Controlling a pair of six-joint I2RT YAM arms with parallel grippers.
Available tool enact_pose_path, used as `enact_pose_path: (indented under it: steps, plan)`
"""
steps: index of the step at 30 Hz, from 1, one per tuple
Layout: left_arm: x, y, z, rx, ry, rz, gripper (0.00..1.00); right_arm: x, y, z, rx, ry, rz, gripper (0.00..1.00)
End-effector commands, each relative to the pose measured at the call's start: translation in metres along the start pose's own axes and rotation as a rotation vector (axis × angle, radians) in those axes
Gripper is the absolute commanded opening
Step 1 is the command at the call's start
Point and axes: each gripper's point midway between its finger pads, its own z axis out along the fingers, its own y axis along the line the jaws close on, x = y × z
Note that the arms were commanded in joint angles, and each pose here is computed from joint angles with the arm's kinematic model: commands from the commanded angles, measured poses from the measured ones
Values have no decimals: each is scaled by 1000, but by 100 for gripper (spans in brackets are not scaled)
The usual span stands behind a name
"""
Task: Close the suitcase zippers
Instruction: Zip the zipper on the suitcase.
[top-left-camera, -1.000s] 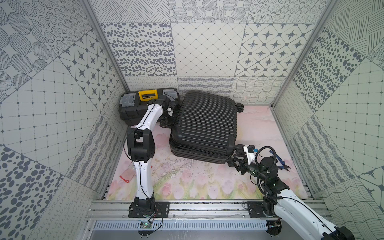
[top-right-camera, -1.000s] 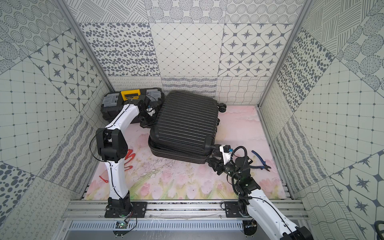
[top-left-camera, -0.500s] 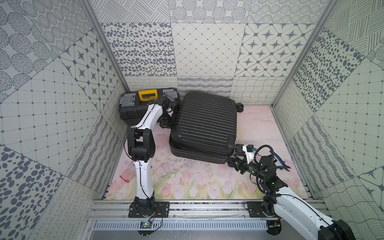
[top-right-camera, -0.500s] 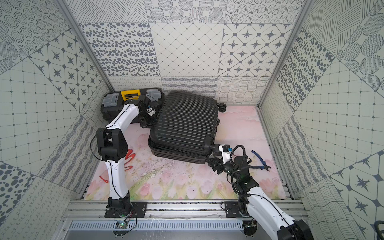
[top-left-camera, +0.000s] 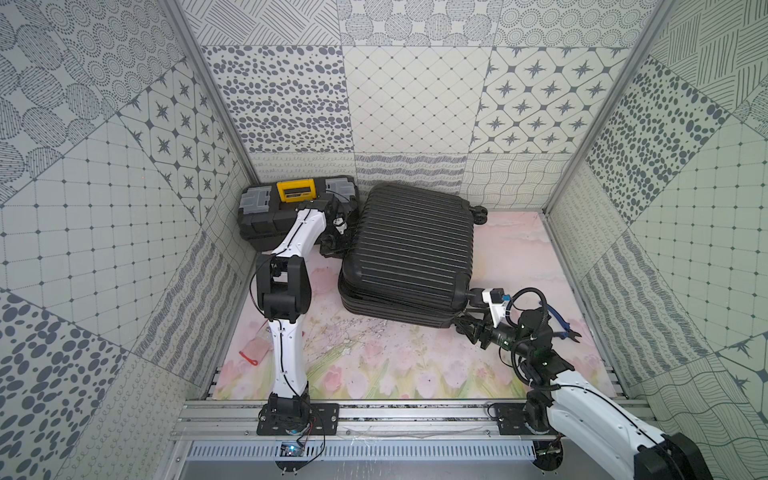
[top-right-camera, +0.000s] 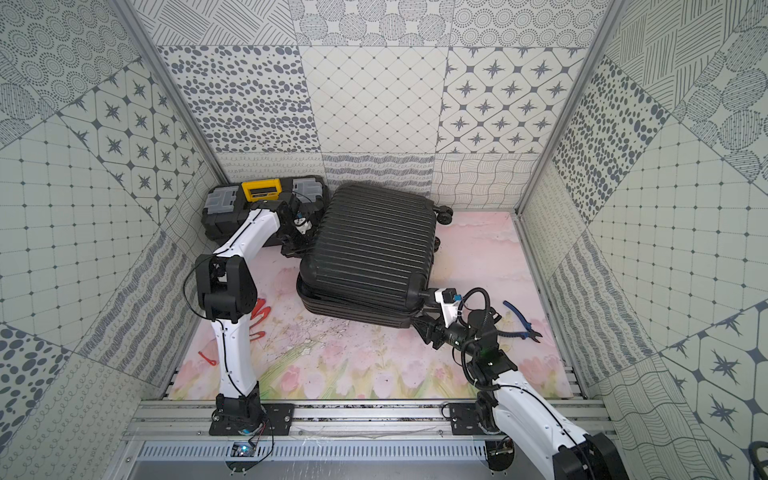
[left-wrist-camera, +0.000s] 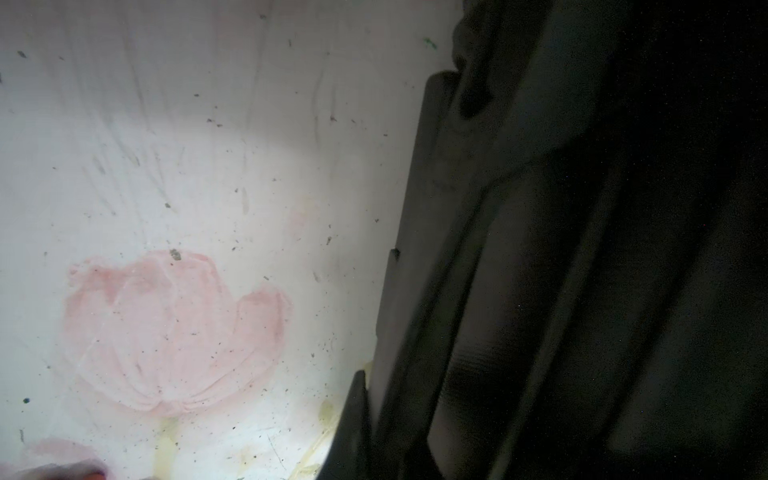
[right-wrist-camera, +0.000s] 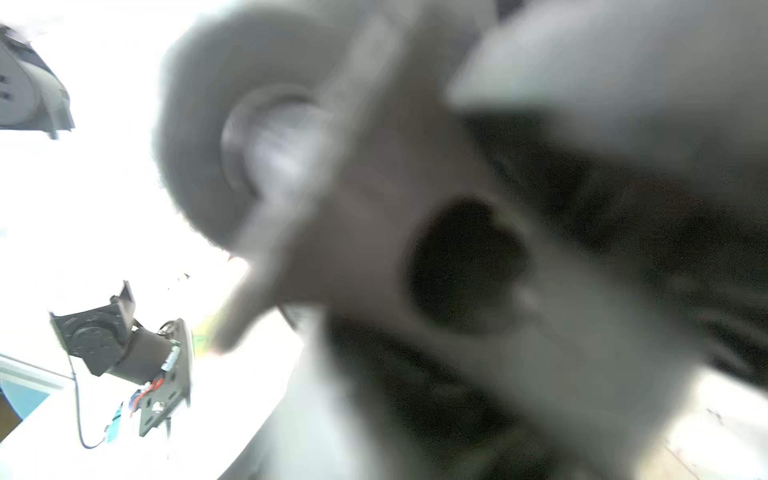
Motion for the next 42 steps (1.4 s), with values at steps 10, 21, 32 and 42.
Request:
enact_pose_path:
  steps: [10, 21, 32, 42]
  plan:
    - [-14, -10, -6, 92, -49, -48, 0, -7, 3, 1, -8, -9, -8, 47]
    - [-15, -12, -7, 100, -53, -53, 0, -5, -8, 4, 46, 16, -29, 37]
    - [-13, -13, -7, 103, -49, -54, 0, -10, -16, 5, 93, 20, -55, 34]
    - [-11, -13, -7, 112, -44, -57, 0, -12, -18, 9, 92, 22, -60, 25]
